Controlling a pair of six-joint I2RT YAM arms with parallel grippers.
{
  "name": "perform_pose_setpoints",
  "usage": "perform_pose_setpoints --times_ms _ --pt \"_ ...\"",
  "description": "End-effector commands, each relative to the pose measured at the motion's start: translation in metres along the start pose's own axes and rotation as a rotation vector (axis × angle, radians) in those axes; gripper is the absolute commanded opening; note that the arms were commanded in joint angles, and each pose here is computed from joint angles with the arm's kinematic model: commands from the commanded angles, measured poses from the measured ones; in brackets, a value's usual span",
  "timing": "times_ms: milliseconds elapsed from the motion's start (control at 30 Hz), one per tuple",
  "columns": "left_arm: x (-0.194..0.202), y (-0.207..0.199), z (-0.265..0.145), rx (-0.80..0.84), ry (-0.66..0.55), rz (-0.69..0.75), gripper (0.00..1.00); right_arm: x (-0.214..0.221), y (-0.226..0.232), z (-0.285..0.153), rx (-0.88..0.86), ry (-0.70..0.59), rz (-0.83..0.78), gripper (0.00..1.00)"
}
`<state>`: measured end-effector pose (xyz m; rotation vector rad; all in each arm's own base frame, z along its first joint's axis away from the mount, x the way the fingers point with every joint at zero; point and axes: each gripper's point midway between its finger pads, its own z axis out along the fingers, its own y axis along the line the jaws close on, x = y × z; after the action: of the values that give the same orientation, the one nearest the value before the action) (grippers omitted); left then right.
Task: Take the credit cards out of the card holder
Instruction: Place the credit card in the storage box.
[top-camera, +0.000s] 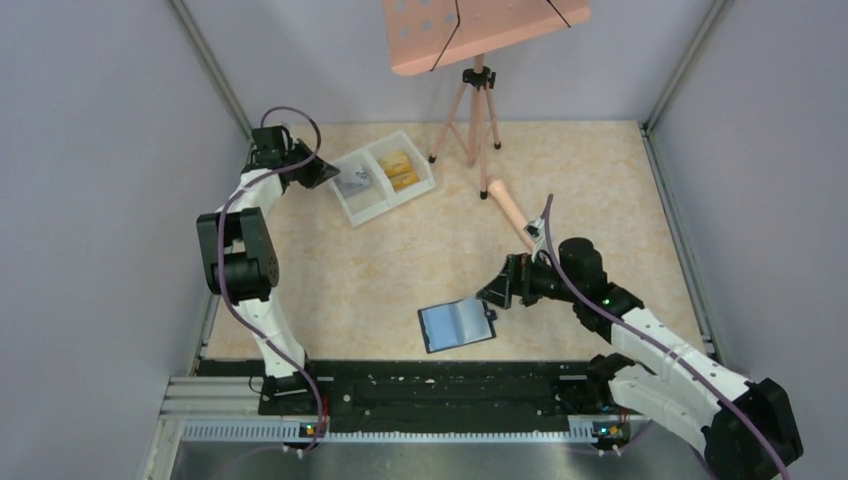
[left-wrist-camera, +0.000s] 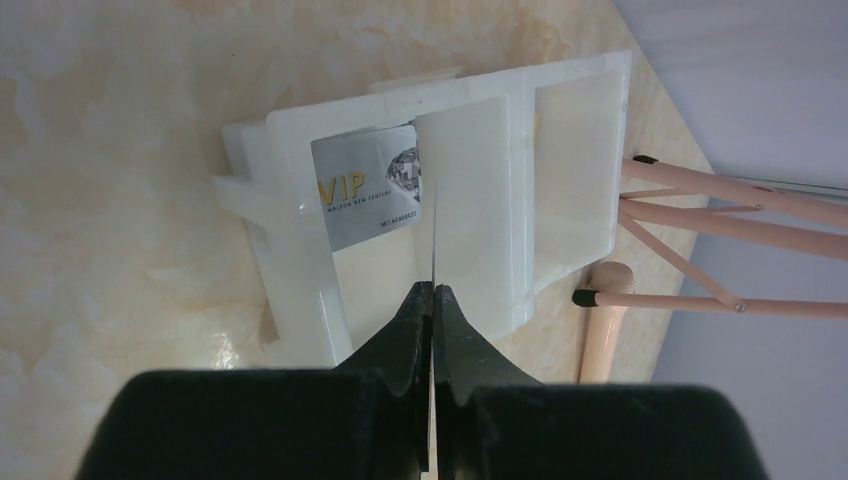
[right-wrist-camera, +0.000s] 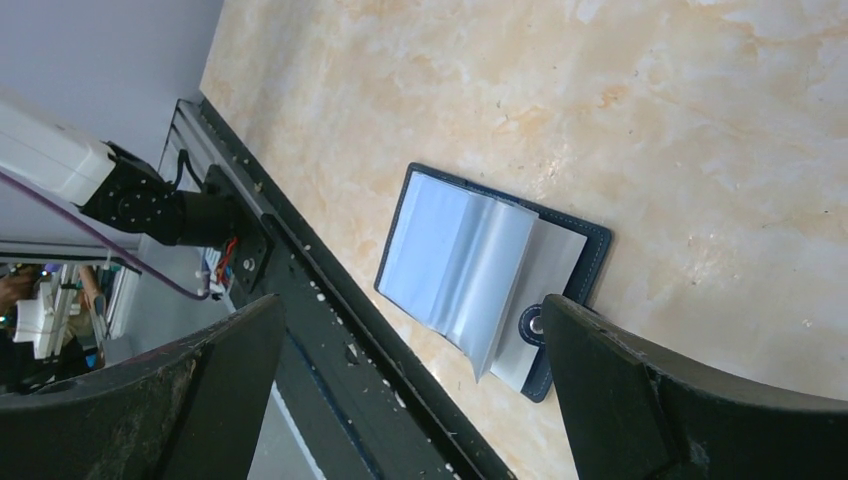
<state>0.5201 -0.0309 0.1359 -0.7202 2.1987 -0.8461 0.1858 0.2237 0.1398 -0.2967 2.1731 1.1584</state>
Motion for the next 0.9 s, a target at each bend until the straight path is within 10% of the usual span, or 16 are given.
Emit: perform_pose_setpoints --times_ms 0,867 --pt "-0.023 -0.017 0.002 0.049 -0.057 0.038 0.0 -0.022 0.005 0.002 -0.009 -0.059 -0.048 0.99" --pt "-0.033 0.01 0.027 -0.024 -0.097 0.03 0.0 -0.014 -0.012 0.007 0.051 -0.036 -0.041 0.99"
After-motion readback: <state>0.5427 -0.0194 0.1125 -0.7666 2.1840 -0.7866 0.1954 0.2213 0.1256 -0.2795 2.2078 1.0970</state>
